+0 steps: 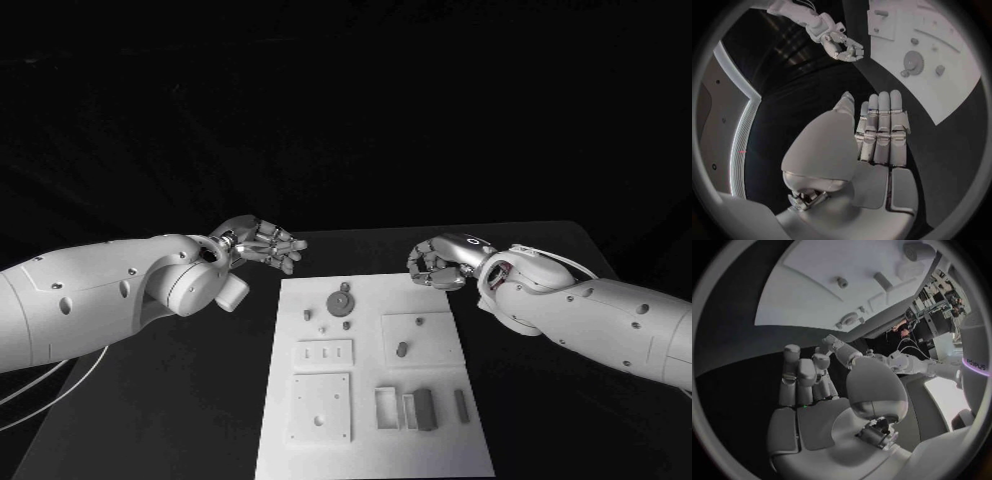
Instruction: Assemble the parts on the task board
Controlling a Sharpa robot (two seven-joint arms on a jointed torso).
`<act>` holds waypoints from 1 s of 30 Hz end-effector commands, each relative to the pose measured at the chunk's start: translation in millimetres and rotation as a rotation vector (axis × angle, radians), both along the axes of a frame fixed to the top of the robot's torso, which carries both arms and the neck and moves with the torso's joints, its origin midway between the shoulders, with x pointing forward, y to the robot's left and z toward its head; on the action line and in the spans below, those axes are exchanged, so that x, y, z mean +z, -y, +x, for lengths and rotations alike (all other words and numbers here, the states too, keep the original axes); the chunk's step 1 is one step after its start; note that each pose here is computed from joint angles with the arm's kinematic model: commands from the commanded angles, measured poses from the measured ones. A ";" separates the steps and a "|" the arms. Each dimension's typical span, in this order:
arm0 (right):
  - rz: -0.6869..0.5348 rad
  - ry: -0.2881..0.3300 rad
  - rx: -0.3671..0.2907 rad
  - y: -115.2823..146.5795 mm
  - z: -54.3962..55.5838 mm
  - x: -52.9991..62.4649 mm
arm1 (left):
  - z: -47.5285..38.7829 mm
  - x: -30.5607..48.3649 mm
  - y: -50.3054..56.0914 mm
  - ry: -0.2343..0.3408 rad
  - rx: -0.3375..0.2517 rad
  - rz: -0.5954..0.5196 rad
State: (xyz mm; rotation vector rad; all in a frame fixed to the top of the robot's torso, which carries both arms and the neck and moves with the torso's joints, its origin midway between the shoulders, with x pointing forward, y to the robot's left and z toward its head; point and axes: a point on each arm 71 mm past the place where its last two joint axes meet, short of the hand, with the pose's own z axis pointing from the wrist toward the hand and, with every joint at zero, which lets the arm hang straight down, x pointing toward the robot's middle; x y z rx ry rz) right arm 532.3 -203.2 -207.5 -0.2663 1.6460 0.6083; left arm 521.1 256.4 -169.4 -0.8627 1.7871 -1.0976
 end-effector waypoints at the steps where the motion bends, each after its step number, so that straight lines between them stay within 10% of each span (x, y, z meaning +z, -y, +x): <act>1: -0.021 -0.054 -0.019 -10.9 -2.3 3.5 | 2.2 -3.7 4.9 -0.019 0.001 0.112; 15: -0.041 -0.154 0.000 -77.2 -15.9 7.5 | 4.9 -10.9 48.7 -0.043 0.033 0.149; 30: -0.029 -0.191 0.005 -112.3 -24.9 6.9 | -18.2 -28.2 84.0 -0.198 -0.095 0.230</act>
